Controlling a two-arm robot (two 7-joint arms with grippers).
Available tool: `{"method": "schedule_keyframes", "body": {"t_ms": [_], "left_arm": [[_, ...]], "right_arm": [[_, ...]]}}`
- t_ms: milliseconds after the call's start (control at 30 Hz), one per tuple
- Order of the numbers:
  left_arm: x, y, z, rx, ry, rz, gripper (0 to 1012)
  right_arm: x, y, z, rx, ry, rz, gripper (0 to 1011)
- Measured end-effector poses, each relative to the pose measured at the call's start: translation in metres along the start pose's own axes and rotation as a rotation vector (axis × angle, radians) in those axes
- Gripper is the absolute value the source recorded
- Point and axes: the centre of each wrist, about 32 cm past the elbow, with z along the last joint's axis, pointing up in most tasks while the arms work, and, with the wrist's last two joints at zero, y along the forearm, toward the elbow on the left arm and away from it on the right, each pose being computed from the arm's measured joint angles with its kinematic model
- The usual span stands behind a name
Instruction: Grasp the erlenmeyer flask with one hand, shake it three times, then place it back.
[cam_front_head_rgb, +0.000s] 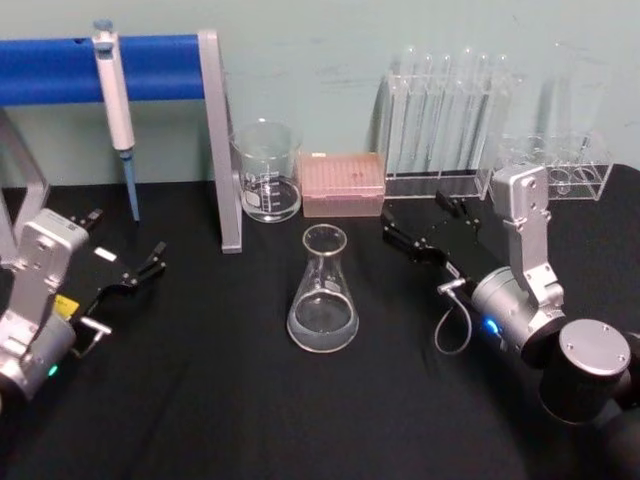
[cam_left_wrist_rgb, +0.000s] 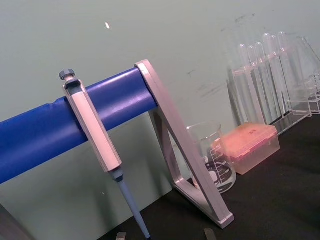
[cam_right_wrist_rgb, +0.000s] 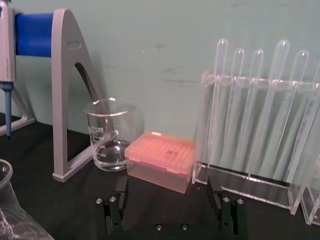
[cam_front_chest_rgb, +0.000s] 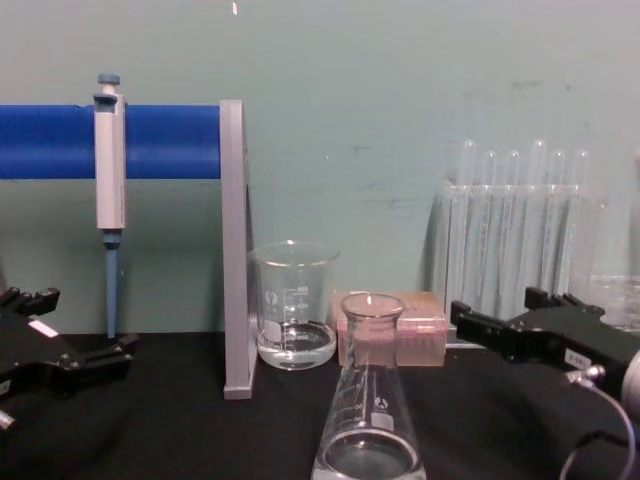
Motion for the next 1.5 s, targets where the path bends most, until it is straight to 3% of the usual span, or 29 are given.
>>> {"method": "schedule_keyframes", "body": {"t_ms": [300,1500], "left_arm": [[0.0000,0.0000,0.0000,0.000,0.000,0.000,1001],[0.0000,0.0000,0.0000,0.000,0.000,0.000,1001]], "right_arm": [[-0.0015,0.0012,-0.0036,-0.028,-0.014,0.002,1002],[-0.0011,0.0006,-0.0028,-0.024,-0.010,0.005,1003]]}}
